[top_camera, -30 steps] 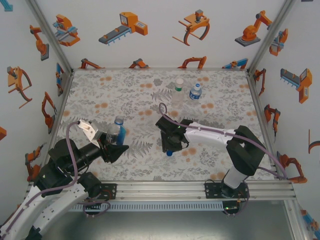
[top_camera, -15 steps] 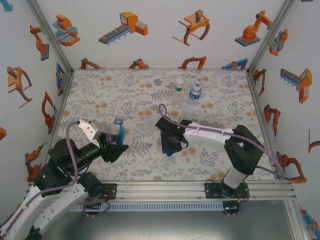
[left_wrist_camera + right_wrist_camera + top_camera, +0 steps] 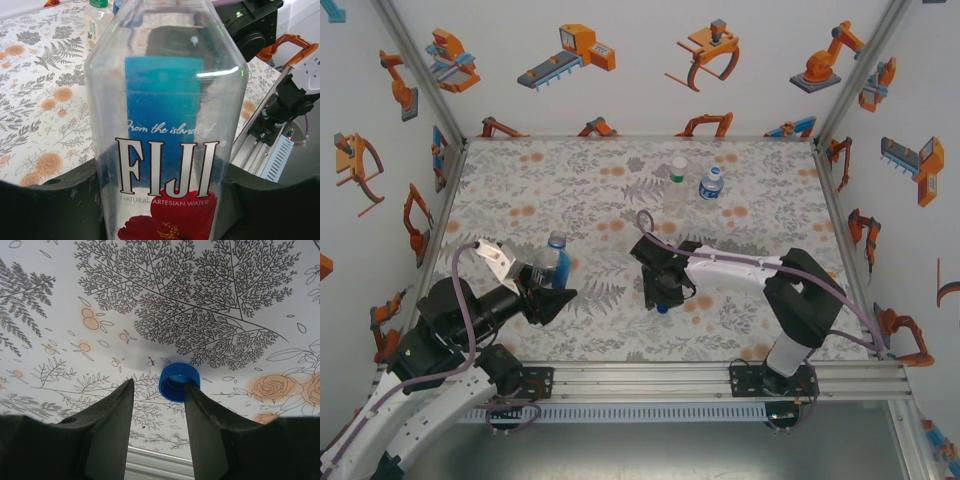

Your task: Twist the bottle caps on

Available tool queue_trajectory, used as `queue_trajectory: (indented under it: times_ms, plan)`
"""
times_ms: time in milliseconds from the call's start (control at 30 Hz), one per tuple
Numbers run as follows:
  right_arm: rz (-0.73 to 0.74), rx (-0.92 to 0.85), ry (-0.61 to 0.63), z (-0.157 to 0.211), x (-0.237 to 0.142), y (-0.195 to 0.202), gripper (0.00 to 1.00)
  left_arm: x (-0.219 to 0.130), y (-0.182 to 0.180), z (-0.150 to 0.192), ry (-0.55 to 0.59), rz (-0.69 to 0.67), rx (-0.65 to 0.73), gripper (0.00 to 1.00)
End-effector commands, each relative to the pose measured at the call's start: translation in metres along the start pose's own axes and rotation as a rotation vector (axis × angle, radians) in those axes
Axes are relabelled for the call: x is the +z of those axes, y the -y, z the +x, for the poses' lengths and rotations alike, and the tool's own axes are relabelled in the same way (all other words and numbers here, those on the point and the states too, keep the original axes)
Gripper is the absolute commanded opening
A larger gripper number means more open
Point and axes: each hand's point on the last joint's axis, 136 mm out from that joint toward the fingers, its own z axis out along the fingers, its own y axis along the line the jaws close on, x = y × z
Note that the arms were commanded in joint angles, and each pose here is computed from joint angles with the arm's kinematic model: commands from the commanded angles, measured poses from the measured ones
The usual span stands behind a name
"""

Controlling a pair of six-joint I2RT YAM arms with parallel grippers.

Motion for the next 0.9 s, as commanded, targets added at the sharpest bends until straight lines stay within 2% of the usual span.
queue_trajectory:
  times_ms: [0, 233, 867]
  plan:
    - [0.013, 0.005, -0.014, 0.005, 0.003, 0.002, 0.43, 0.000, -0.001, -0.005, 0.022, -0.006, -0.003, 0.00]
    - [0.014, -0.010, 0.046, -0.010, -0.022, -0.002, 0.43, 0.001, -0.002, -0.004, 0.025, -0.010, 0.000, 0.00]
    - [0.025, 0.007, 0.037, -0.002, -0.018, 0.006, 0.51, 0.004, -0.001, -0.004, 0.020, 0.000, -0.002, 0.00]
